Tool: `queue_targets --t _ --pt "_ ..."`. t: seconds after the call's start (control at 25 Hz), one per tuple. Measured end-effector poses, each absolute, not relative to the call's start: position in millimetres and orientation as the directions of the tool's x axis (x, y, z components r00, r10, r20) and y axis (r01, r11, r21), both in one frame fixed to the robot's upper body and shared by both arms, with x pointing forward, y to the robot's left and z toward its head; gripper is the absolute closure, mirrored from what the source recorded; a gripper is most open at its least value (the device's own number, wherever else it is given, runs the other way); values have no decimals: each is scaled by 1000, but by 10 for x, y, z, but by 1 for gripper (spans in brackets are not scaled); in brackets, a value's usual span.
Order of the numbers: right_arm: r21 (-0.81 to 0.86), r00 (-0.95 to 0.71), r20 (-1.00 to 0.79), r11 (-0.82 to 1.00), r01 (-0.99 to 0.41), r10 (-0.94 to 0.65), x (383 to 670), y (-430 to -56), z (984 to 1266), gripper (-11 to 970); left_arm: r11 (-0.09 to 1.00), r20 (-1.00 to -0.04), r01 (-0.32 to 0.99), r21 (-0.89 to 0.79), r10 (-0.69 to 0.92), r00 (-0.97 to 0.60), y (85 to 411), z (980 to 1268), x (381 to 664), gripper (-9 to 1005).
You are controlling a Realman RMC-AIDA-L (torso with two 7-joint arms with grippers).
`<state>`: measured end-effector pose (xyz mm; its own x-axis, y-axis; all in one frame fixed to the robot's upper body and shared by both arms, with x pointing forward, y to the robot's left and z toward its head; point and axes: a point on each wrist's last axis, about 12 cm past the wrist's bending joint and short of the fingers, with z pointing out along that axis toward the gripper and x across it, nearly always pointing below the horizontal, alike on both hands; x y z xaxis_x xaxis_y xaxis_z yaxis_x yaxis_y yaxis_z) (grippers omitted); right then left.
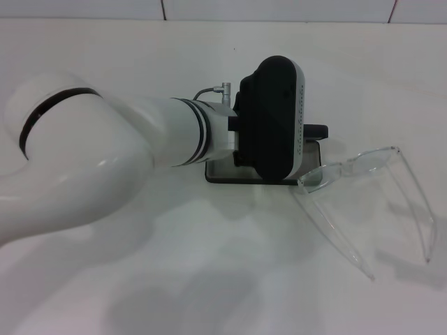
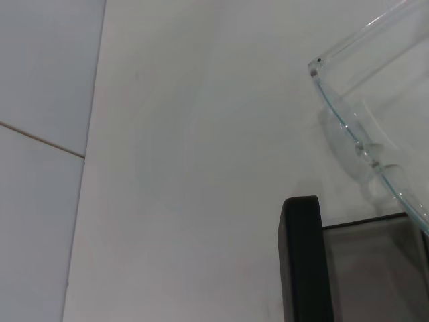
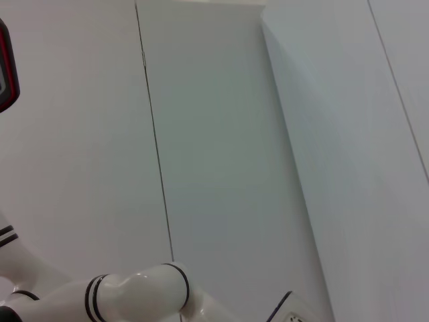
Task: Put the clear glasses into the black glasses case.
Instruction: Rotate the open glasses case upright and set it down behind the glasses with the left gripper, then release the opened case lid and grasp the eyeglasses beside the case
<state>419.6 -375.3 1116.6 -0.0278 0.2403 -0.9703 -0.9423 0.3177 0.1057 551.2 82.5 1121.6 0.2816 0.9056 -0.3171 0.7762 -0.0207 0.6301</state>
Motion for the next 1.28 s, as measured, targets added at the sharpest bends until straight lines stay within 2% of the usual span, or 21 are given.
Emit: queue_targets --t 0.8,0.84,1.0,1.2,1.28 --pt "130 -65 -978 339 -932 197 4289 -3707 11099 90 46 -339 812 582 921 191 896 11233 5522 696" --pt "132 -69 -979 336 -932 194 4303 -3696 11096 90 68 -356 814 577 918 176 909 11290 5513 693" --pt "139 -83 -980 328 -934 181 4348 -3668 11089 90 99 -388 801 591 905 175 922 11413 5491 510" --pt "177 -151 -984 377 -909 98 4542 -3661 11058 90 172 -476 765 621 858 194 937 11675 5369 512" --pt "172 -173 -984 396 -902 33 4652 -3667 11084 90 230 -551 760 608 811 196 947 11800 5297 514"
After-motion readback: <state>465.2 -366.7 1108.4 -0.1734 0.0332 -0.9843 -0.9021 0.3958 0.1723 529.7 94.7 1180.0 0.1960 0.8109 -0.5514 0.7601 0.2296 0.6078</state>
